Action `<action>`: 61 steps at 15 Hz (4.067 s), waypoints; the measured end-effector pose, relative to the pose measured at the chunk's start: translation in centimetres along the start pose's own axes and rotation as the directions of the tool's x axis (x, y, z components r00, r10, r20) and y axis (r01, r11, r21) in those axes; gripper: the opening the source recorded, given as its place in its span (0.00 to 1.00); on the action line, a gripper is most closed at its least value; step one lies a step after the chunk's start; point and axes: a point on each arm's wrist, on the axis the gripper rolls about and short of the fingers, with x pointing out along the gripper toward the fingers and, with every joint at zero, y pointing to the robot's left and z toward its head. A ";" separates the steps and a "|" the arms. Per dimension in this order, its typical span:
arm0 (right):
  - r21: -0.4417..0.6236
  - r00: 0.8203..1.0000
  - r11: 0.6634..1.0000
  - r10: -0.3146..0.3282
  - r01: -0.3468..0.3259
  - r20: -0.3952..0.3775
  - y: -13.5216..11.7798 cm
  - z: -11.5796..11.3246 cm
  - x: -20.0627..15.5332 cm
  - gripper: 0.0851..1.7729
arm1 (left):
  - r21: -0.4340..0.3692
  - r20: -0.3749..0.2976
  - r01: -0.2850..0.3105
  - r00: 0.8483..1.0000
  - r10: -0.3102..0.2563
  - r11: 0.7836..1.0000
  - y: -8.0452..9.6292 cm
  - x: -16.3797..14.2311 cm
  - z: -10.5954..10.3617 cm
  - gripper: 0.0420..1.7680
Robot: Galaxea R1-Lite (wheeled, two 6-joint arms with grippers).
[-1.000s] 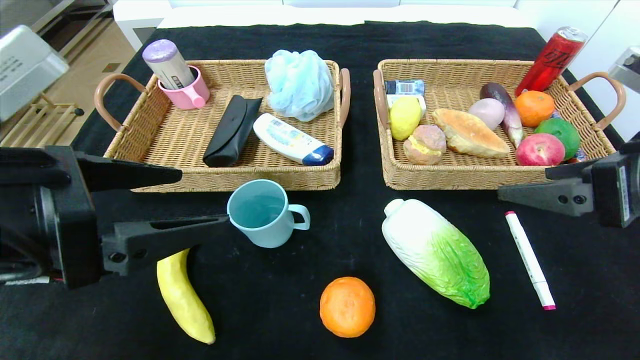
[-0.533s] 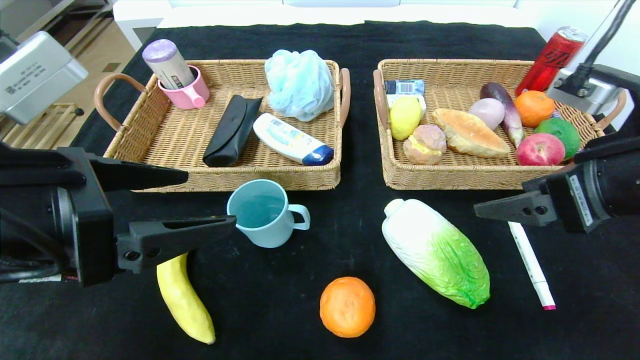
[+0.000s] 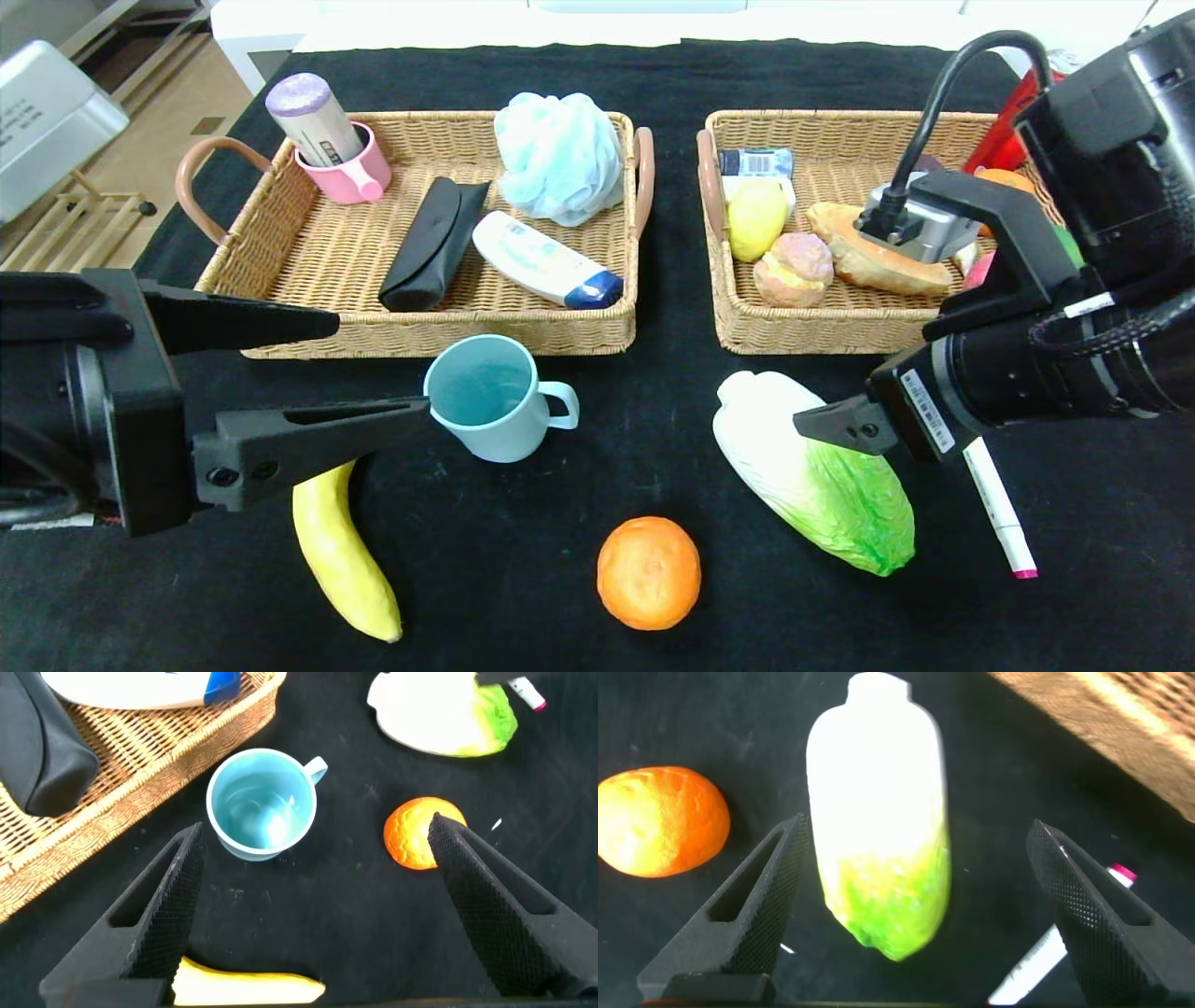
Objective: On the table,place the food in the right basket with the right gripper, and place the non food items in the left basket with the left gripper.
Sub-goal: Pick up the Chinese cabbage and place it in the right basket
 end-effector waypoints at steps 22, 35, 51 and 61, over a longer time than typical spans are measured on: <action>-0.078 0.986 0.995 -0.076 0.065 -0.146 3.0 -1.1 5.5 0.96 | 0.003 0.014 0.009 1.000 -0.009 1.000 -0.2 -0.7 0.0 0.97; -0.058 0.975 0.995 -0.087 0.076 -0.207 3.3 -1.6 8.1 0.85 | 0.000 0.008 0.014 1.000 -0.014 1.000 -0.2 -0.7 -0.1 0.97; -0.024 0.994 1.000 0.004 -0.007 -0.108 2.3 -1.2 3.2 0.79 | -0.005 0.008 0.013 1.000 -0.013 1.000 -0.2 -0.7 -0.1 0.97; 0.092 0.984 0.994 -0.066 0.052 0.164 -1.2 3.4 -2.5 0.78 | -0.004 0.008 0.013 1.000 -0.013 1.000 -0.3 -0.8 -0.2 0.97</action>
